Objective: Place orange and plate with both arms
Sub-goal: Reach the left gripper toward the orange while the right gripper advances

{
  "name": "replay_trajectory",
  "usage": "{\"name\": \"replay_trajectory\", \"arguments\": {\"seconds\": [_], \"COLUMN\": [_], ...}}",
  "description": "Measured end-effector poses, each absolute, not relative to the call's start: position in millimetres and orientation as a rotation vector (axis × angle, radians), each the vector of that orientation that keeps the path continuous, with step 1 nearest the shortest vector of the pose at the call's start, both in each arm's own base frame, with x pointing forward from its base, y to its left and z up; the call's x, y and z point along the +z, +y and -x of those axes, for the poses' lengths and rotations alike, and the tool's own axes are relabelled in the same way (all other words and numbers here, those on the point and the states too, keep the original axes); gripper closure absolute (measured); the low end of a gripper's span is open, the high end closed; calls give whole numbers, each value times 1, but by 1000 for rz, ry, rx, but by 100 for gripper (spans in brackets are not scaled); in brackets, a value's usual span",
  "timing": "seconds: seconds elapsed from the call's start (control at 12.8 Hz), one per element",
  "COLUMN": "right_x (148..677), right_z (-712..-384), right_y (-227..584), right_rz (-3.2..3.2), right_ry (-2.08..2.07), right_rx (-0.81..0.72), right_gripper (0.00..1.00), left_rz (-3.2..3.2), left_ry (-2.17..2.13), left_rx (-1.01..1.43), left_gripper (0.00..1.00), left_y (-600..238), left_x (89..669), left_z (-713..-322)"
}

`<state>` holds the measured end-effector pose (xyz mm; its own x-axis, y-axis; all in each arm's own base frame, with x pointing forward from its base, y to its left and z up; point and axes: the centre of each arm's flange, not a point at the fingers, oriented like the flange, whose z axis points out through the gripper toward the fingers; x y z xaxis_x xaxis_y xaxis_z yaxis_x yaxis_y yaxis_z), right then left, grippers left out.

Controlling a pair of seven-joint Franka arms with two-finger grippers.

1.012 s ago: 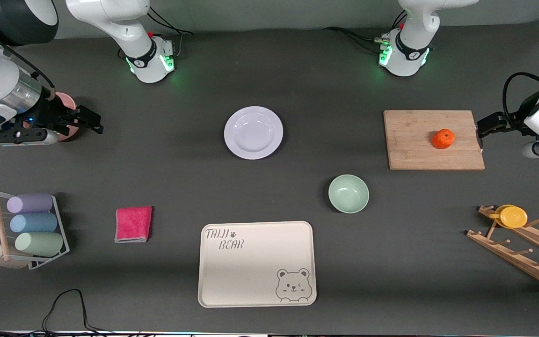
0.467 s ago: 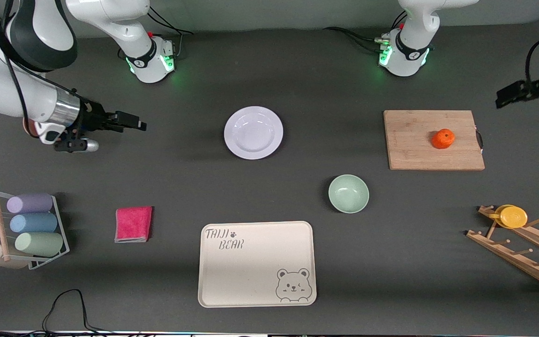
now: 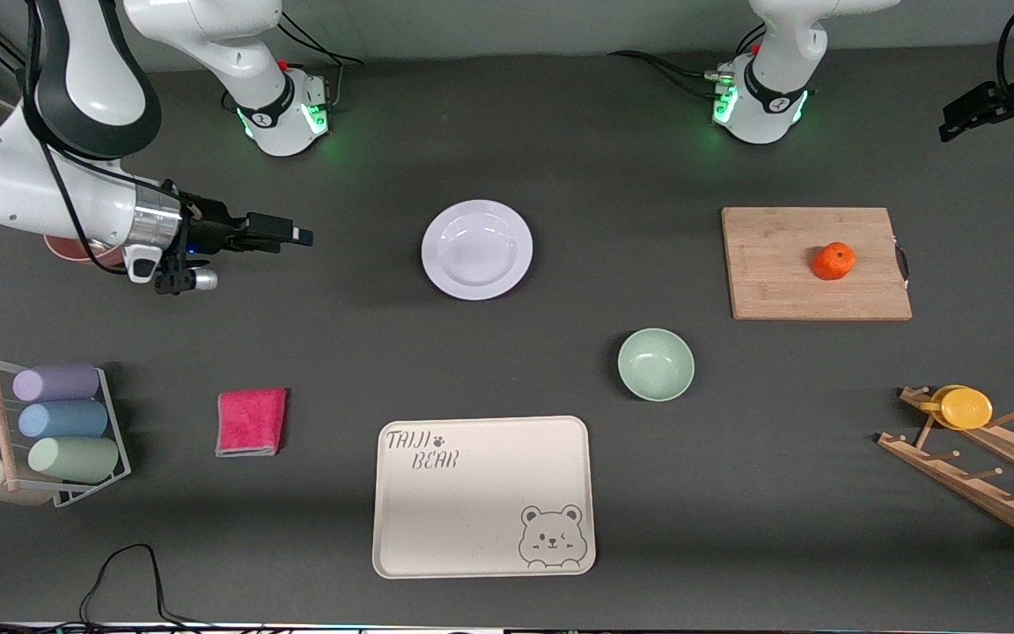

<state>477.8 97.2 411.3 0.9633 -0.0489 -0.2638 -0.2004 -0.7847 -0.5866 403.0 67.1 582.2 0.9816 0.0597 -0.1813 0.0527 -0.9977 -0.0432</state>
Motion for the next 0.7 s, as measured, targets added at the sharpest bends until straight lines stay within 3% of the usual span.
{"name": "replay_trajectory", "arguments": {"seconds": [0.23,0.7], "right_x": [382,311], "right_z": [-471,-445], "right_y": [100,88], "right_rz": [2382,2260], "right_ry": [104,-15], "right_rx": [326,347], "right_gripper": [0,0], "left_rz": [3093,3110], "left_ry": [-90,-104], "left_rx": [245,167], "left_gripper": [0,0], "left_y": [72,85], "left_x": [541,396], "left_z": [-409,-407]}}
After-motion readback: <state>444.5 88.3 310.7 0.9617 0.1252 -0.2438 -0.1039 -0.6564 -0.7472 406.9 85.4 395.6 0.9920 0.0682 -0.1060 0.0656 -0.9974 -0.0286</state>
